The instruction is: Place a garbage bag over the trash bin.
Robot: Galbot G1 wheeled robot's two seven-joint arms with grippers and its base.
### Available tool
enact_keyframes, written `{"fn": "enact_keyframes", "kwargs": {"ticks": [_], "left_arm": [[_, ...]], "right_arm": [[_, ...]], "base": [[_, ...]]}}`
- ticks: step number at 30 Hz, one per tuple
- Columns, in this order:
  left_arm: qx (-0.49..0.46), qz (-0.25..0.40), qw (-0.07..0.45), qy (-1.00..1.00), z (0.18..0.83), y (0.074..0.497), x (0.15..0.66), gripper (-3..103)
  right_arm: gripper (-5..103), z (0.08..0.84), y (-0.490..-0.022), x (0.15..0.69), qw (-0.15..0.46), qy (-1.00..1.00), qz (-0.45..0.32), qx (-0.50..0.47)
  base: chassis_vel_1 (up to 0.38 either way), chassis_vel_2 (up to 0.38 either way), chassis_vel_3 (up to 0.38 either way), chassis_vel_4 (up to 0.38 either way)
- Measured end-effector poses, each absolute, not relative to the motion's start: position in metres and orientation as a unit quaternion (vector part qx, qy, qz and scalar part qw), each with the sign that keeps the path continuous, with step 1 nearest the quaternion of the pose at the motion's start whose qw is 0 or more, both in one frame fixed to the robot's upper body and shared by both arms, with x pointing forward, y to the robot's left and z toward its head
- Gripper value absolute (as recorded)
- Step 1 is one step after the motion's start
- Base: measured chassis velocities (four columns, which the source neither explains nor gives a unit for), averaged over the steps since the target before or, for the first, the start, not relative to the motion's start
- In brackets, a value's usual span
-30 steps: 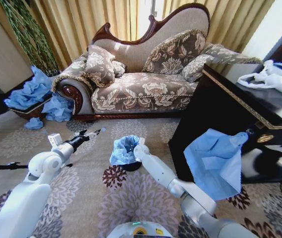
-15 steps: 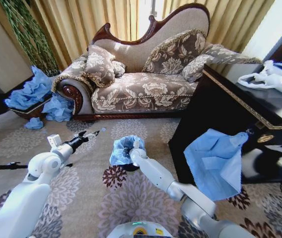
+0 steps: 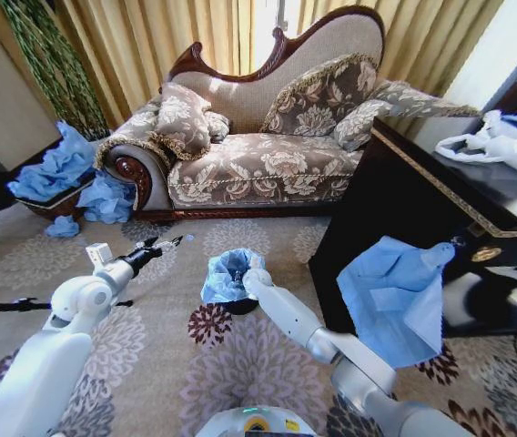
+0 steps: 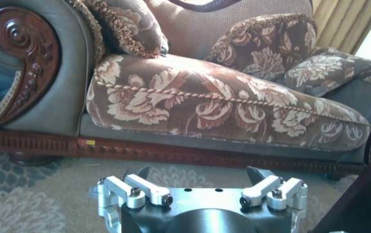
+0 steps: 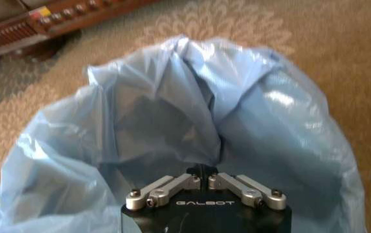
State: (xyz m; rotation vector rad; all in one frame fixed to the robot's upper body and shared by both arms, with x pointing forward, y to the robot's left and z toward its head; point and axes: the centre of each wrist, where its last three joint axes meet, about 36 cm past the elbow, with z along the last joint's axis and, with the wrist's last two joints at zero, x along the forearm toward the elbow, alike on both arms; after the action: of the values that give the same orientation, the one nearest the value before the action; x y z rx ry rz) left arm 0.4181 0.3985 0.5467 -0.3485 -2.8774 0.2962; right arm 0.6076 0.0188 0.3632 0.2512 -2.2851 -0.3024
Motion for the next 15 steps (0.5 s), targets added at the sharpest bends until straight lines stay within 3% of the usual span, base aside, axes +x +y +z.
{"fn": "enact_keyframes", "kwargs": {"ticks": [8,15], "left_arm": [[-0.123,0.102,0.115,-0.980,0.5441,0.3969,0.4165,100],[-0.124,0.103,0.116,-0.980,0.5428,0.3958,0.4152,100]], "right_arm": [[0,0.3621,0.0154,0.6125,0.353,-0.917,-0.135,0.126],[0,0.3540,0.0164,0.6103,0.348,-0.913,-0.136,0.160]], "base": [[0.000,0.000,0.000,0.000],[0.000,0.000,0.000,0.000]]}}
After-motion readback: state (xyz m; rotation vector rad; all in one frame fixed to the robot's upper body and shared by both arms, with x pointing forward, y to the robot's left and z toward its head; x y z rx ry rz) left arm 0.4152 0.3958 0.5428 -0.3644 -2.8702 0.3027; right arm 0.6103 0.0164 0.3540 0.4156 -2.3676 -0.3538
